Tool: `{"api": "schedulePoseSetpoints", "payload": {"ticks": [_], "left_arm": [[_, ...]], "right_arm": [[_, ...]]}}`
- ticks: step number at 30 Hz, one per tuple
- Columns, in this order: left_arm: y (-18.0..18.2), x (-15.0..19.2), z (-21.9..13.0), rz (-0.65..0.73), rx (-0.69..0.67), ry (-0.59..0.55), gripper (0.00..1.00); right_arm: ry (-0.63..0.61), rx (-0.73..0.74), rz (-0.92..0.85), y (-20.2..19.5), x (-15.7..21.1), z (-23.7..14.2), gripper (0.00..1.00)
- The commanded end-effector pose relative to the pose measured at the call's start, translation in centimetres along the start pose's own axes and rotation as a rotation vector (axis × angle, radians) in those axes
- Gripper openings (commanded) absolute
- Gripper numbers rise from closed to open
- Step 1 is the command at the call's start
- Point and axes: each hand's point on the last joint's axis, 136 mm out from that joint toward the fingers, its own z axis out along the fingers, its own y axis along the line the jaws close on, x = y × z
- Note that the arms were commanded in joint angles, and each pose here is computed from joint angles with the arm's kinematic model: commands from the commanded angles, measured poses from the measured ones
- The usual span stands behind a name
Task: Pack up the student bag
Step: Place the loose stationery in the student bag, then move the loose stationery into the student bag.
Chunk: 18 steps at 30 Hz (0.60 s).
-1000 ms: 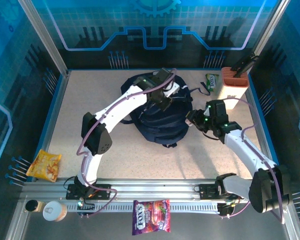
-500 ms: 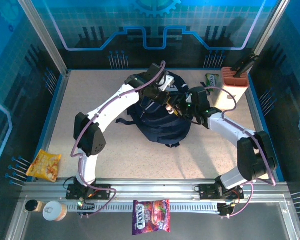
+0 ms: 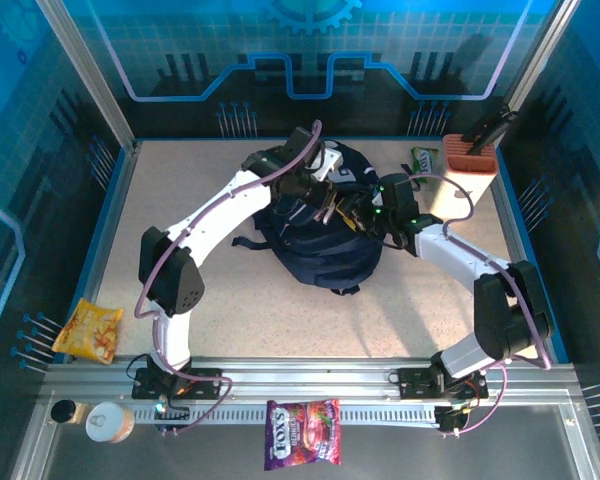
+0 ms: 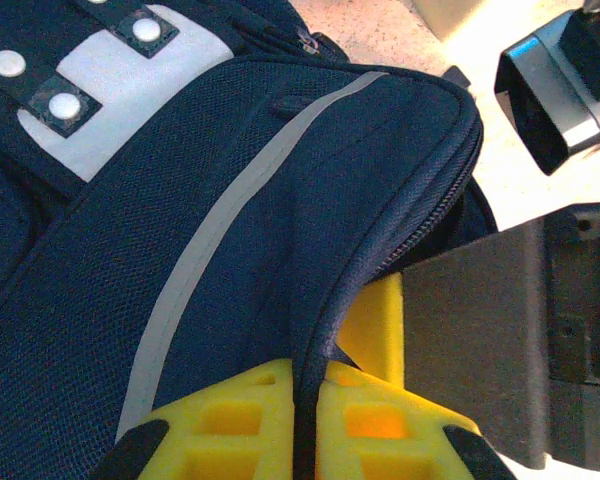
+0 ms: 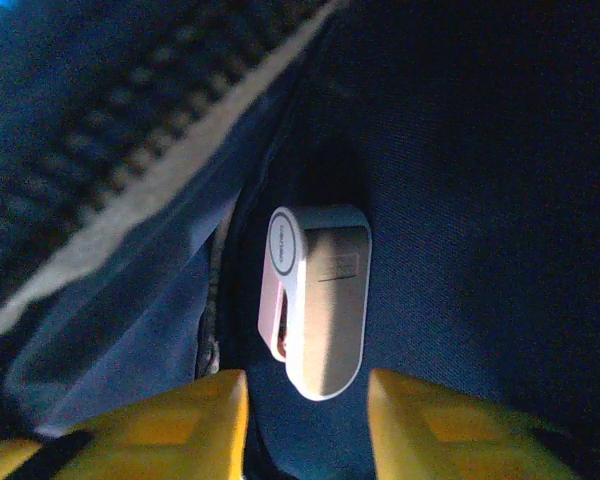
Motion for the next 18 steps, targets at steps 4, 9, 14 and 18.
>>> {"api": "schedulePoseSetpoints", "payload": {"ticks": [4,9,14,18], "left_arm": [[-1.5,-2.9,-3.9,-0.017,0.069,-0.129,0.1],[-1.3,-3.0,-4.0,-0.04,0.072,-0.133,0.09],[-1.3,-3.0,-4.1,-0.059,0.088,-0.132,0.09],[-1.3,-3.0,-4.4,-0.069,0.092,-0.132,0.09]], "right_arm": [[0.041,0.052,-0.033,-0.2,1.6,0.9,0.24],[0.055,0.072,0.002,-0.5,2.3,2.7,0.18],[0.042,0.041,0.023,0.4,1.7,5.1,0.11],[0.028,0.007,0.033,1.5,0.9,6.7,0.07]]}}
